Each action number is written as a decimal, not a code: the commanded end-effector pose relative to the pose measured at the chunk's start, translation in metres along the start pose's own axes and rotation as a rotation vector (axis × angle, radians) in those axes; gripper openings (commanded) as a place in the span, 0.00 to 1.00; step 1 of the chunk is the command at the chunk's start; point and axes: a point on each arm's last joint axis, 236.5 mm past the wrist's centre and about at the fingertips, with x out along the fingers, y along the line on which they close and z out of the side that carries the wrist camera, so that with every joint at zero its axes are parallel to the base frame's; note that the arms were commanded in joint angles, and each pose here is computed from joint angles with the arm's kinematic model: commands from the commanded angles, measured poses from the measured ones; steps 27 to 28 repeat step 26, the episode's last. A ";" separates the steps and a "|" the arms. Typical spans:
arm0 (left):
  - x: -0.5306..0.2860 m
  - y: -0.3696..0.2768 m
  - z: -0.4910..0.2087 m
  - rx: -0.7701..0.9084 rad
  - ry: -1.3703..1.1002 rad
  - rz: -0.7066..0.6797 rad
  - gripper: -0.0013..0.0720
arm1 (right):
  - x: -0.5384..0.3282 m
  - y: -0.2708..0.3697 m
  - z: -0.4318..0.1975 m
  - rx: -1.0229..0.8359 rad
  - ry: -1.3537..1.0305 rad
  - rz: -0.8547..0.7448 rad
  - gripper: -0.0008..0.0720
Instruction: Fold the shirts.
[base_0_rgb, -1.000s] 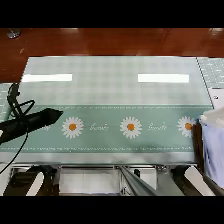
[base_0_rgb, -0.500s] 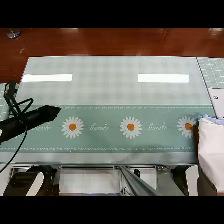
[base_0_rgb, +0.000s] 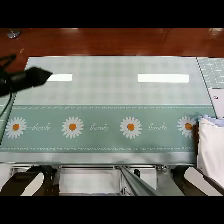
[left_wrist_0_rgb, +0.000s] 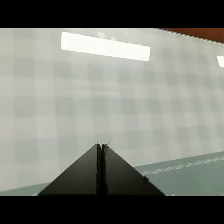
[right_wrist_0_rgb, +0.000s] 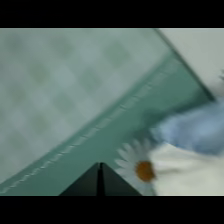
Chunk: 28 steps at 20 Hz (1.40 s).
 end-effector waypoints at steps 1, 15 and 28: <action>0.029 -0.046 0.025 0.135 0.142 -0.079 0.04 | 0.065 0.161 -0.012 -0.327 0.027 0.278 0.04; 0.084 0.088 -0.088 0.024 0.545 0.284 0.04 | 0.242 0.152 -0.179 -0.622 0.441 -0.033 0.04; 0.085 0.087 -0.089 0.026 0.546 0.283 0.04 | 0.242 0.151 -0.179 -0.622 0.441 -0.034 0.04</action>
